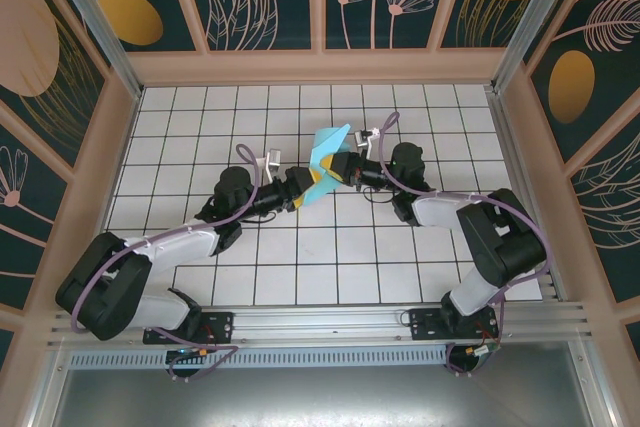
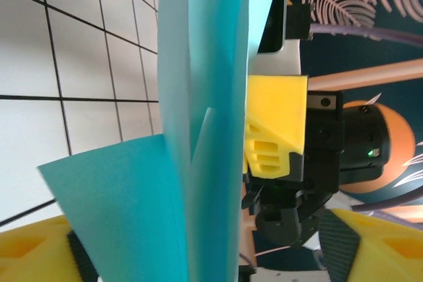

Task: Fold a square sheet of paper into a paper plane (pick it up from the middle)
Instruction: Turn over the paper at the center of the table.

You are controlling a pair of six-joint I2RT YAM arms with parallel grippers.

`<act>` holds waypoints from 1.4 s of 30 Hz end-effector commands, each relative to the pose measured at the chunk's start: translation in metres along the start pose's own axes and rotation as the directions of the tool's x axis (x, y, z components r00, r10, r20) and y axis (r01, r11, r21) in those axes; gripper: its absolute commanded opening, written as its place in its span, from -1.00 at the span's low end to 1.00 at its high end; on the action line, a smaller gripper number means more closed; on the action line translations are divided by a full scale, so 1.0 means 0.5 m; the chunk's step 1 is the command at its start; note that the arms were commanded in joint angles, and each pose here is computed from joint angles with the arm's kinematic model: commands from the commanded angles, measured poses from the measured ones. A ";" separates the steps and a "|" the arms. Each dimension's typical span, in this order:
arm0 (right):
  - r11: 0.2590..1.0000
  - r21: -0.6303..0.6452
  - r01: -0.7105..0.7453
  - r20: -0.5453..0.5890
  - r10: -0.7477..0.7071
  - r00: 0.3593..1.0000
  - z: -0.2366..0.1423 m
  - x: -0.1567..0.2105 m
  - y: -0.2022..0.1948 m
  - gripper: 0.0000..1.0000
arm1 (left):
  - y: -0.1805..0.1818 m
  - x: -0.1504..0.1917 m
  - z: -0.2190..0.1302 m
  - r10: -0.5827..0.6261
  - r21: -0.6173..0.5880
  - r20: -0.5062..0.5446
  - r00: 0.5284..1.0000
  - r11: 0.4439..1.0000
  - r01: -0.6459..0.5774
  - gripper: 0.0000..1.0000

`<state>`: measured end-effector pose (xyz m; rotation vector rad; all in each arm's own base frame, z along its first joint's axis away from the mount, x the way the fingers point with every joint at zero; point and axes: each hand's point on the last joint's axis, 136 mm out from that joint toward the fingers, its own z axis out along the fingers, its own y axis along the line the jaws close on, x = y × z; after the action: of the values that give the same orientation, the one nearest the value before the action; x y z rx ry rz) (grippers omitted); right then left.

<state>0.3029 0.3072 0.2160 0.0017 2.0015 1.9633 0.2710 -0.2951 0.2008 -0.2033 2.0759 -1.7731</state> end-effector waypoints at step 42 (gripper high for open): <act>0.616 0.786 -0.053 0.198 -0.170 0.965 -0.207 -0.057 -0.230 0.25 | 0.225 -0.168 -0.205 0.497 -0.962 -0.272 0.824 -0.110 -0.251 -0.81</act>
<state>0.3312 0.2071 0.1170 0.3551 2.4409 0.9086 0.3326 -0.1749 0.1280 -0.1540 2.4370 0.0834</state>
